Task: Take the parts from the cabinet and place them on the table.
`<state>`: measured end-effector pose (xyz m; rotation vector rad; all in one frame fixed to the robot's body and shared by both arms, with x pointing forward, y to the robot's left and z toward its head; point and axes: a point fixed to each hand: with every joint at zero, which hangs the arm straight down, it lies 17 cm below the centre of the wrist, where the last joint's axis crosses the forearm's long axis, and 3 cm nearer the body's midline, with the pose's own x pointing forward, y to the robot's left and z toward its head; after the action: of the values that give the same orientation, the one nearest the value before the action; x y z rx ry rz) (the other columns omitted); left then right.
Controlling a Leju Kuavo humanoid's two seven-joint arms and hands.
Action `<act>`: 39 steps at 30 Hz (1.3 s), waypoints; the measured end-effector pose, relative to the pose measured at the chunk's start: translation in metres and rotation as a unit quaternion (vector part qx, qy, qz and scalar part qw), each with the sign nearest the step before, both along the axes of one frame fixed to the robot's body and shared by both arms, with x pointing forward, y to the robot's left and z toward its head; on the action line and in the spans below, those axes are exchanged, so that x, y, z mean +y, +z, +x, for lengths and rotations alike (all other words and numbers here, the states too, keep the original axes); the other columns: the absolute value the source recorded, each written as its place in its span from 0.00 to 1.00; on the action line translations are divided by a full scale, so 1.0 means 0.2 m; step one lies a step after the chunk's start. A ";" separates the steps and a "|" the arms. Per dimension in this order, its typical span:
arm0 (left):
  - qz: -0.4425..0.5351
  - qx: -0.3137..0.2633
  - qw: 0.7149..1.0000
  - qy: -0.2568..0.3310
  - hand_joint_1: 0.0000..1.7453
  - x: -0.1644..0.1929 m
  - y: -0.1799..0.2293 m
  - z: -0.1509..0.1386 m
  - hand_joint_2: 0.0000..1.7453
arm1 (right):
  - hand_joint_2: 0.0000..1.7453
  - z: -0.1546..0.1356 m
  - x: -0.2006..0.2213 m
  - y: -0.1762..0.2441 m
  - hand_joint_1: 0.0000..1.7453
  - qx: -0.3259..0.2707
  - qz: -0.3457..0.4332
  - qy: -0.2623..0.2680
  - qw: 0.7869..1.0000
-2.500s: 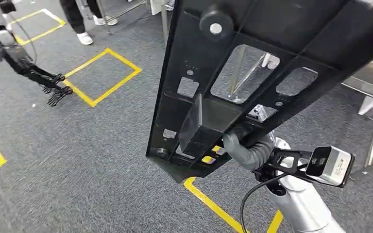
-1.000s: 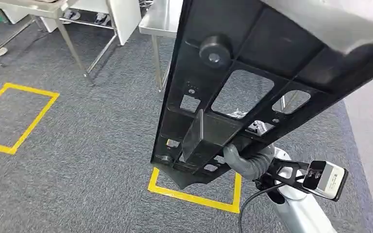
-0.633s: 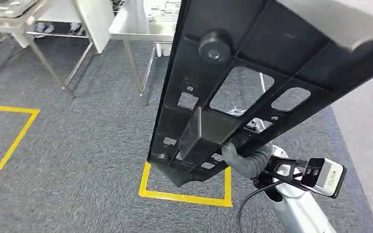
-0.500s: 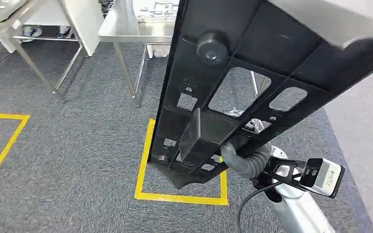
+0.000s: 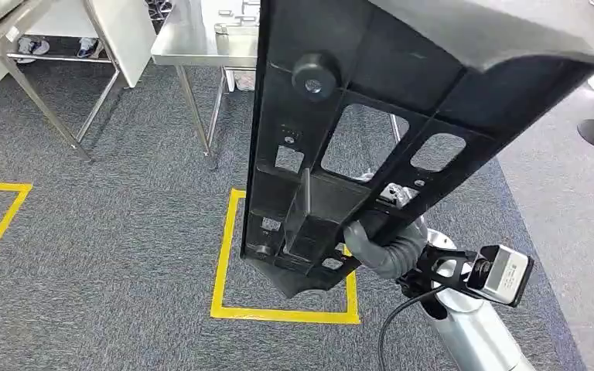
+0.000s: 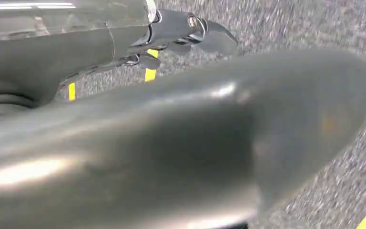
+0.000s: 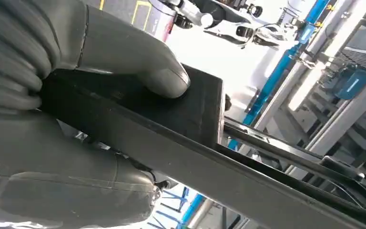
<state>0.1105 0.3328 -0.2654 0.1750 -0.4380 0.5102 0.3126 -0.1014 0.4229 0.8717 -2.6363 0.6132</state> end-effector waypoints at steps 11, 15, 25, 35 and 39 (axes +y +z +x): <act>0.000 -0.001 1.000 -0.001 0.00 0.01 0.00 0.00 0.00 | 1.00 0.02 0.00 0.03 1.00 -0.001 0.004 0.000 1.000; 0.000 0.001 1.000 0.000 0.00 0.01 0.00 -0.01 0.00 | 1.00 0.03 0.01 0.02 1.00 0.003 0.002 0.000 1.000; 0.002 -0.001 1.000 0.001 0.00 0.02 0.00 0.00 0.00 | 1.00 0.04 0.01 0.05 1.00 0.001 0.004 0.001 1.000; 0.001 -0.001 1.000 0.001 0.00 0.01 0.00 0.00 0.00 | 1.00 0.07 -0.01 0.06 1.00 0.011 0.010 -0.013 1.000; 0.002 -0.002 1.000 0.001 0.00 0.02 0.00 0.00 0.00 | 1.00 0.07 0.00 0.06 1.00 0.009 0.008 -0.019 1.000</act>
<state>0.1106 0.3359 -0.2650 0.1777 -0.4419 0.5114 0.3265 -0.1024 0.4340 0.8264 -2.6391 0.5725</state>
